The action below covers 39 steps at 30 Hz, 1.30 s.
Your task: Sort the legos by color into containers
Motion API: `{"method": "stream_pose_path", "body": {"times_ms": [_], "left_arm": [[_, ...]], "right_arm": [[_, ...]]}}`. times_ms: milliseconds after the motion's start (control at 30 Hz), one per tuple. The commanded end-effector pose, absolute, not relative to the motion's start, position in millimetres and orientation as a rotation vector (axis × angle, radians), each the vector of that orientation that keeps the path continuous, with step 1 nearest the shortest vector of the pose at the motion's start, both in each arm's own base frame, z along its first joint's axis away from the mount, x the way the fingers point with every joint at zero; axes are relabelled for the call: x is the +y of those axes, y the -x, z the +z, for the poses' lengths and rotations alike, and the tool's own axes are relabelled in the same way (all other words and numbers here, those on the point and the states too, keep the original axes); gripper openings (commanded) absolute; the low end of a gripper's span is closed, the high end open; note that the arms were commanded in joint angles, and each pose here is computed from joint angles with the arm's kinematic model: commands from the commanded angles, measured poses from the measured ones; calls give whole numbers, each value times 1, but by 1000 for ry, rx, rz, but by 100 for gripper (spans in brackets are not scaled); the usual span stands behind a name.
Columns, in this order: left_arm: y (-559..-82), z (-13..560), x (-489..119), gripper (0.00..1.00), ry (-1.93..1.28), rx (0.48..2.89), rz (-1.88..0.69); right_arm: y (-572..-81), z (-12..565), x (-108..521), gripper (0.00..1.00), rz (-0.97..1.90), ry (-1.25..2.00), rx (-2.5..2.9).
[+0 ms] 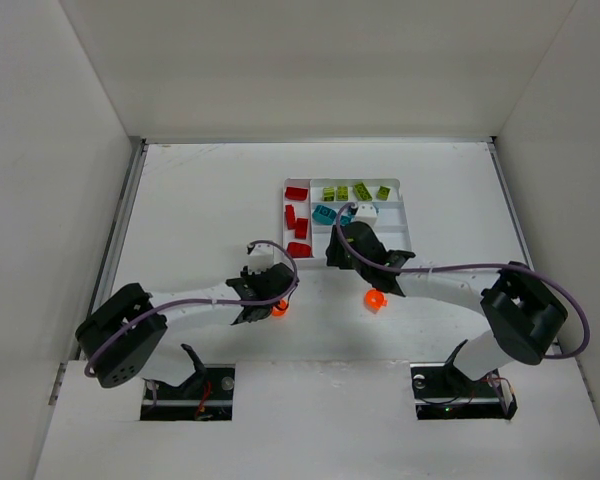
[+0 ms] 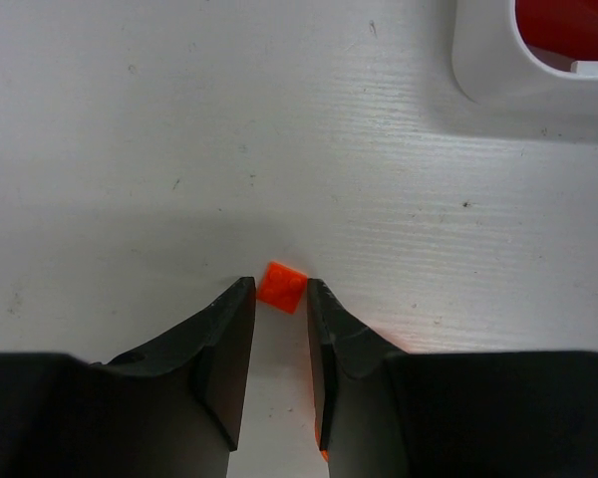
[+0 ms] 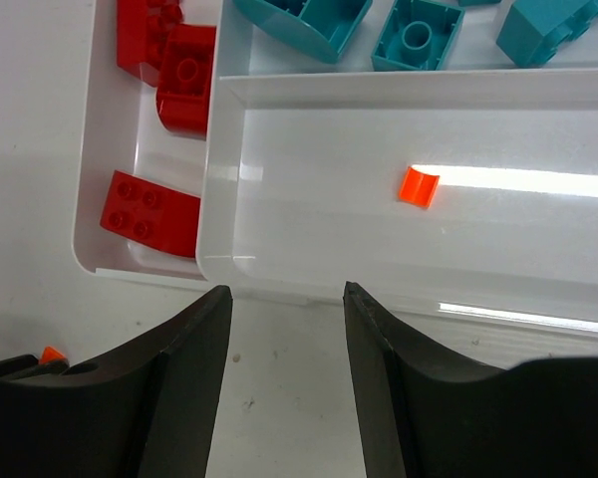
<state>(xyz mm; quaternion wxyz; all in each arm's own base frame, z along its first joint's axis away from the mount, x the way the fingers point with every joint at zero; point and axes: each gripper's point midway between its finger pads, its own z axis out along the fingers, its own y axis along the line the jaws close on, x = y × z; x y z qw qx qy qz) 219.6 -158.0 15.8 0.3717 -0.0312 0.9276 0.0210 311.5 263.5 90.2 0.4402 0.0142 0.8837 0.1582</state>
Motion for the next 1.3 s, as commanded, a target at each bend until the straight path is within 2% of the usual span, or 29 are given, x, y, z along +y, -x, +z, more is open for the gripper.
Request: {"method": "stream_pose_path", "body": {"times_ms": [0, 267, 600, 800, 1000, 1167, 1267], "left_arm": [[-204, 2, -145, 24, 23, 2448, 154], [-210, 18, -145, 12, 61, 2392, 114], [-231, 74, -163, 12, 92, 2278, -26], [-237, 83, -174, 12, 70, 2271, -34], [-237, 74, -183, 21, 50, 2306, -53], [-229, 79, -215, 30, -44, 2306, -161], [-224, 79, -227, 34, -76, 2316, -208]], "right_arm": [[-313, 115, 278, 55, 474, -41, 2112], [-305, 117, 277, 55, 485, -36, 2103], [-295, 123, 265, 55, 508, -46, 2076], [-293, 127, 261, 55, 516, -53, 2065], [-292, 124, 263, 55, 519, -45, 2066], [-292, 123, 262, 36, 507, -38, 2071], [-290, 122, 258, 33, 510, -48, 2072]]}}
